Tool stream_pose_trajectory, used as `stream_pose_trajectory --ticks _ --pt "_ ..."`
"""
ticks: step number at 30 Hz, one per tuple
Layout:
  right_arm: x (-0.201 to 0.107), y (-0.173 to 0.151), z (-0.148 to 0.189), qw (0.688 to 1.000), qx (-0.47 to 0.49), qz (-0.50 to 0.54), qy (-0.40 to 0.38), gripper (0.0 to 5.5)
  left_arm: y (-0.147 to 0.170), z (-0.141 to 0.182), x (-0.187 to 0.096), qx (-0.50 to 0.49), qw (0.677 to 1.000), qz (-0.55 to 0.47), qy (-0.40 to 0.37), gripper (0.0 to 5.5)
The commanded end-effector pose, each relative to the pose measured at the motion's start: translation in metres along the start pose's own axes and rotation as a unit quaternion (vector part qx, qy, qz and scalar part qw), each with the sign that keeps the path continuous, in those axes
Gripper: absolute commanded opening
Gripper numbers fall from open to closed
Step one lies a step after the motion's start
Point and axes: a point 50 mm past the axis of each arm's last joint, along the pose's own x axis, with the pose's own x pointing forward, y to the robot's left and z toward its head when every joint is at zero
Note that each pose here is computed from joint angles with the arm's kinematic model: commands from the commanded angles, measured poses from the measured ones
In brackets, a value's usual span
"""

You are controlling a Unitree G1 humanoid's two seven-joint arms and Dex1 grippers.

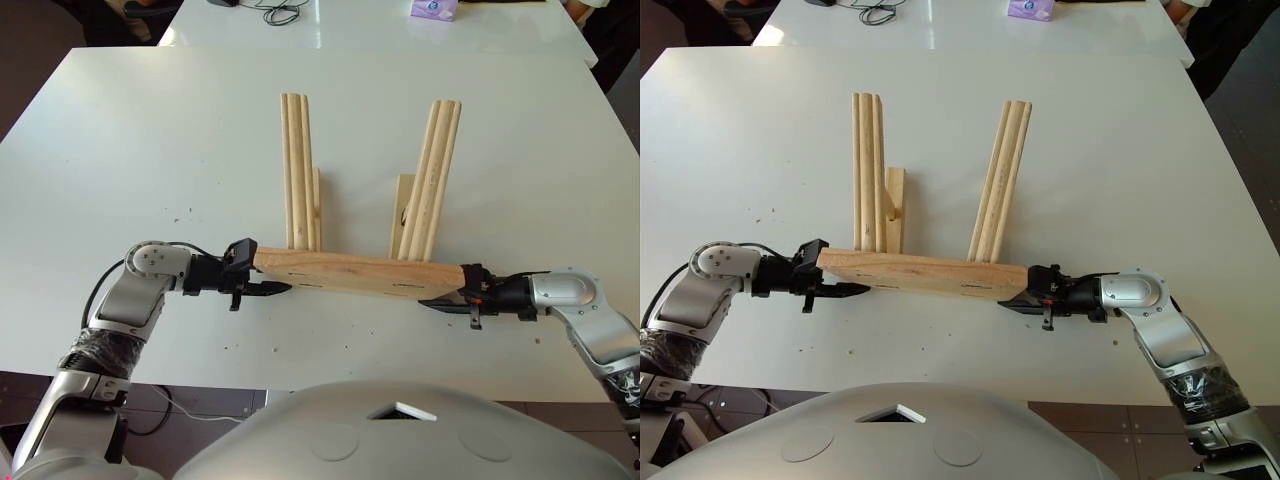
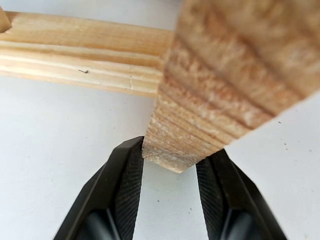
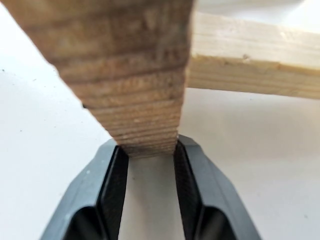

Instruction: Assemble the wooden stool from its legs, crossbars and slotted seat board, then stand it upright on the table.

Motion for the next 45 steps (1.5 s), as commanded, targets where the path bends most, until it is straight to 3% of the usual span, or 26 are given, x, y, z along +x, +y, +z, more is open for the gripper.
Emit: stream_pose_trajectory --ticks 1,9,19,29,35,45 --pt "0.001 0.012 -0.005 1.000 0.015 -0.025 0.004 1.29 0.002 0.021 0.004 0.021 0.999 -0.003 -0.038 1.52" --pt "-0.012 0.033 0.015 0.998 0.030 -0.053 -0.008 1.29 -0.008 0.046 -0.005 0.022 0.998 0.015 -0.056 1.52" --pt "-0.045 0.042 0.056 0.986 0.140 -0.089 -0.035 1.29 -0.045 0.068 -0.020 -0.062 0.997 0.000 -0.044 1.52" --pt "-0.080 0.056 0.109 0.962 0.236 -0.008 -0.140 1.29 -0.077 0.095 -0.047 -0.189 0.975 -0.096 -0.071 1.52" --pt "-0.087 0.067 0.126 0.950 0.268 0.029 -0.158 1.29 -0.080 0.120 -0.058 -0.220 0.959 -0.135 -0.119 1.52" --pt "-0.095 0.077 0.153 0.950 0.261 0.054 -0.166 1.29 -0.080 0.142 -0.077 -0.284 0.935 -0.164 -0.135 1.52"
